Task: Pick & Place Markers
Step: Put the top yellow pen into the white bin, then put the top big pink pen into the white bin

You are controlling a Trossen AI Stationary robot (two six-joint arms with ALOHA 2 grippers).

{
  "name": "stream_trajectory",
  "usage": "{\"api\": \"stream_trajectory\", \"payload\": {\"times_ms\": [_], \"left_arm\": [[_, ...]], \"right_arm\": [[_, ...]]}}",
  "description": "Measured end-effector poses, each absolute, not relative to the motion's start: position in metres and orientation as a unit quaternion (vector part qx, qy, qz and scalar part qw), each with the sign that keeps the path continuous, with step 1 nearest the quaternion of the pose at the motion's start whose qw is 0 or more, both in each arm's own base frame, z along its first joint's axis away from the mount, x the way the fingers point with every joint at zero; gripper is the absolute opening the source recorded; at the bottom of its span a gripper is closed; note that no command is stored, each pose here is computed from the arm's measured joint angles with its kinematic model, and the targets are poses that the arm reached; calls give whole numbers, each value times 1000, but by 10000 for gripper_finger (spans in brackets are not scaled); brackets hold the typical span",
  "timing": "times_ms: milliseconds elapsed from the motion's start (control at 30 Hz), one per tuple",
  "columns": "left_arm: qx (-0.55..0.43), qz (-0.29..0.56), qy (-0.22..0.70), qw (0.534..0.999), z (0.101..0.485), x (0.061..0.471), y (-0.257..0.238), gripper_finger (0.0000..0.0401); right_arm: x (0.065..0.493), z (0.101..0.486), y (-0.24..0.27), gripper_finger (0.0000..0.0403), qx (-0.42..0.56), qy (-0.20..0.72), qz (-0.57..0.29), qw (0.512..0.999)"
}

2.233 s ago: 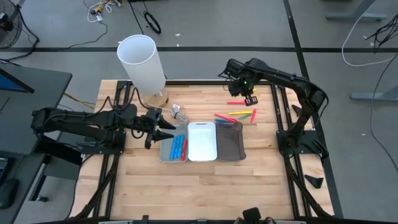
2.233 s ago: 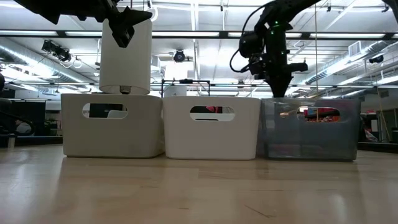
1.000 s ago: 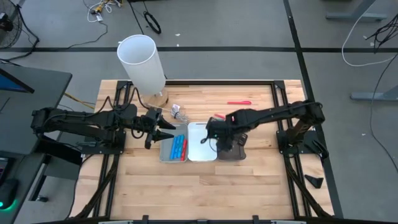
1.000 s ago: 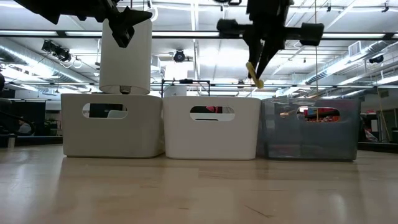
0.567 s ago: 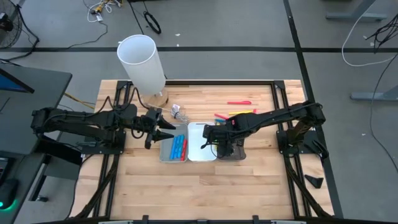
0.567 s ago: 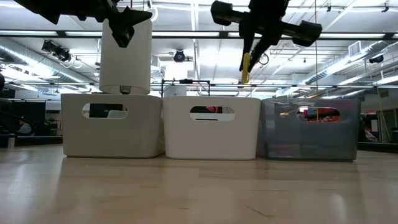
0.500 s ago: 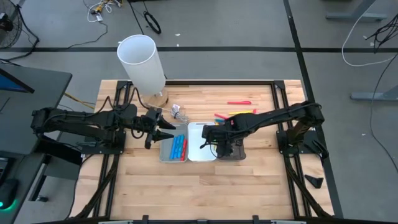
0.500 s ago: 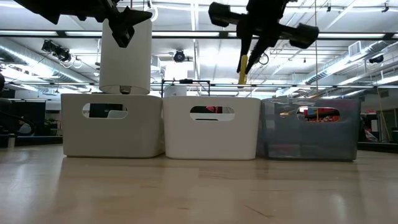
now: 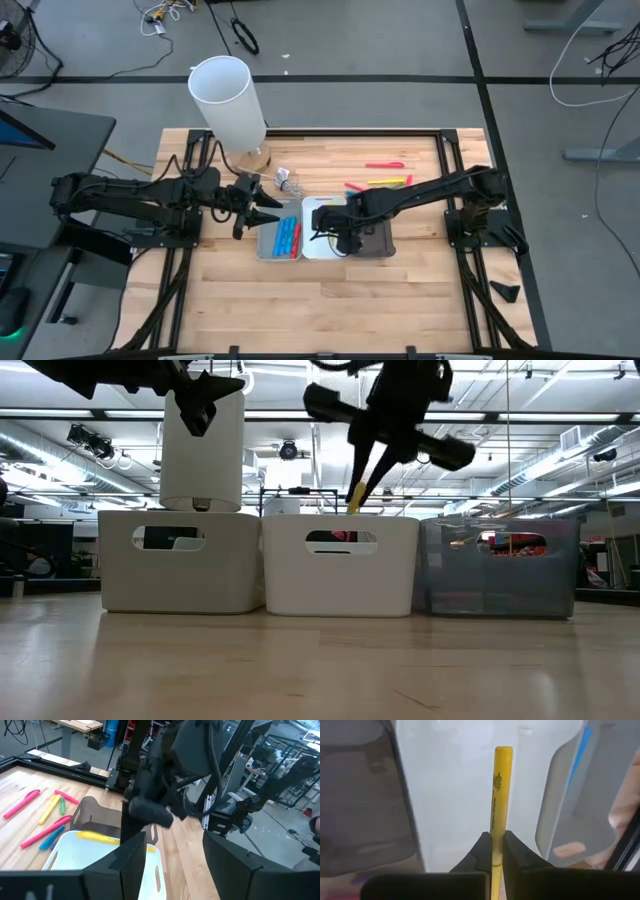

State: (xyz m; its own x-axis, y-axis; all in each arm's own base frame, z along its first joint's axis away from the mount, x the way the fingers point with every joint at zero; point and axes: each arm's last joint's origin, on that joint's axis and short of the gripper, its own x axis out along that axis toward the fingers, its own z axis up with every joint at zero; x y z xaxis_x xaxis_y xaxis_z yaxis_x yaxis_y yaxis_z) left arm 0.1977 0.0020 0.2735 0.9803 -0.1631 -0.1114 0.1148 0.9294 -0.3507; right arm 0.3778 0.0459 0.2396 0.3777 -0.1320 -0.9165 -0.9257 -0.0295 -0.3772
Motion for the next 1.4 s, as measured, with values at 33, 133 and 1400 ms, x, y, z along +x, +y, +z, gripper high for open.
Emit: {"api": "stream_trajectory", "payload": {"times_ms": [33, 133, 1400], "left_arm": [[-174, -71, 69, 980, 273, 198, 2, 202], [-174, -71, 69, 980, 274, 198, 2, 202], [-174, -71, 70, 980, 273, 198, 2, 202]], "right_arm": [[380, 237, 46, 11, -623, 423, 362, 549], [387, 231, 47, 11, -630, 408, 362, 552], [419, 178, 44, 134, -624, 396, 362, 568]]}}
